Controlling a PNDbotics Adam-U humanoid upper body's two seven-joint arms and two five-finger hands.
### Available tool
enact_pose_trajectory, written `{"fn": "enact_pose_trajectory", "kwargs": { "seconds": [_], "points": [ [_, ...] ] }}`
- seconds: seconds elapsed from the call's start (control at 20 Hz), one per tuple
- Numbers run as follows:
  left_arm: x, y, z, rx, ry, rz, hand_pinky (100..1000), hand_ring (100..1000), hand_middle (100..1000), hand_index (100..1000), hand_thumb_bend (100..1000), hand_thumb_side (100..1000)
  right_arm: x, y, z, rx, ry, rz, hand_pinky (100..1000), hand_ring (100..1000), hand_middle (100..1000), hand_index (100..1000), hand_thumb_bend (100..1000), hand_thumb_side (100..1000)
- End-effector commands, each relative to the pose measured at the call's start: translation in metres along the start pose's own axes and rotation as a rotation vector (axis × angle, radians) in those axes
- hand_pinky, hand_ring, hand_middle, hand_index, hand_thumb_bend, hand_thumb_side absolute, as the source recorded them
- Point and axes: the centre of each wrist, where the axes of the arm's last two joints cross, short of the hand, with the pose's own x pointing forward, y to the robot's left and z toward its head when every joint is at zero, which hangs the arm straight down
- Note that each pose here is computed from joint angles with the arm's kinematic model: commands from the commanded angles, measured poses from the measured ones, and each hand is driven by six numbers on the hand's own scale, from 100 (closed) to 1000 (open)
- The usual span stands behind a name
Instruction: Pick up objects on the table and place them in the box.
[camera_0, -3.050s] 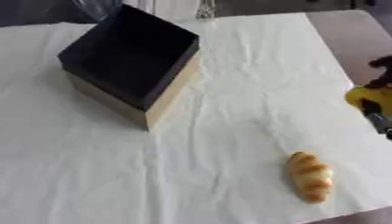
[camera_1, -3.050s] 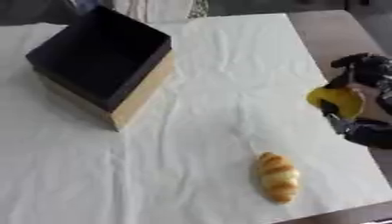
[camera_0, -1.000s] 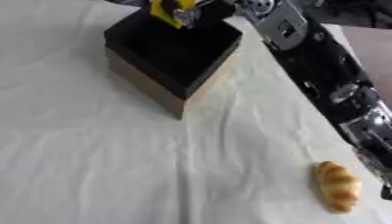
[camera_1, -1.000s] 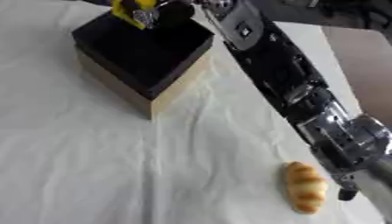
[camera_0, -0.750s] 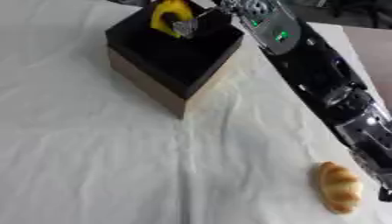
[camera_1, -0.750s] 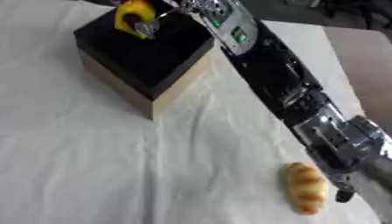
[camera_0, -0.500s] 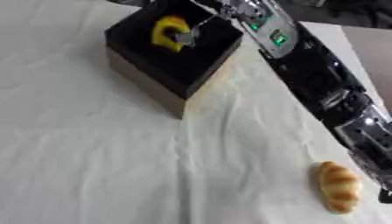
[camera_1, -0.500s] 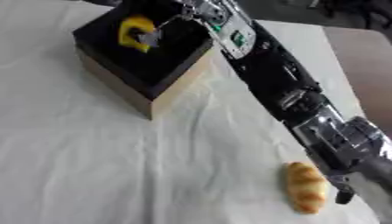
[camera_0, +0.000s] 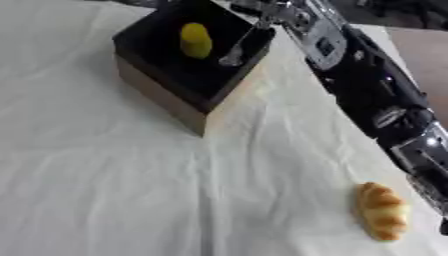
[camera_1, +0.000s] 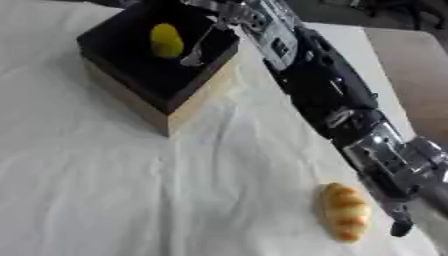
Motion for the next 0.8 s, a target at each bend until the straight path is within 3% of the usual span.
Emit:
{"fn": "enact_pose_trajectory", "kwargs": {
  "seconds": [0.05, 0.15, 0.35, 0.5, 0.65, 0.8],
  "points": [
    [0.005, 0.004, -0.005, -0.008, -0.024, -0.006, 809, 763, 708, 926, 218, 546, 0.000, -0.031, 0.015, -0.088, 0.002, 0.040, 910, 1000, 791, 904, 491, 182],
    [0.004, 0.005, -0.004, -0.005, -0.018, -0.013, 809, 763, 707, 926, 218, 547, 0.007, -0.048, 0.028, -0.184, -0.013, 0.016, 902, 989, 770, 897, 482, 100],
    [0.003, 0.007, -0.002, -0.005, -0.011, -0.027, 809, 763, 707, 926, 217, 546, 0.037, -0.090, 0.065, -0.365, -0.057, -0.054, 898, 975, 757, 886, 459, 100],
    [0.003, 0.009, 0.000, -0.004, -0.005, -0.040, 809, 764, 707, 926, 216, 547, 0.066, -0.107, 0.094, -0.421, -0.086, -0.079, 891, 967, 758, 886, 458, 100],
    [0.002, 0.012, 0.002, 0.001, 0.004, -0.054, 809, 764, 707, 926, 213, 551, 0.094, -0.103, 0.121, -0.372, -0.089, -0.048, 876, 955, 774, 889, 460, 100],
    [0.002, 0.013, 0.004, 0.003, 0.012, -0.062, 809, 764, 707, 926, 214, 549, 0.096, -0.080, 0.142, -0.248, -0.087, 0.039, 864, 946, 789, 891, 462, 155]
  ]
}}
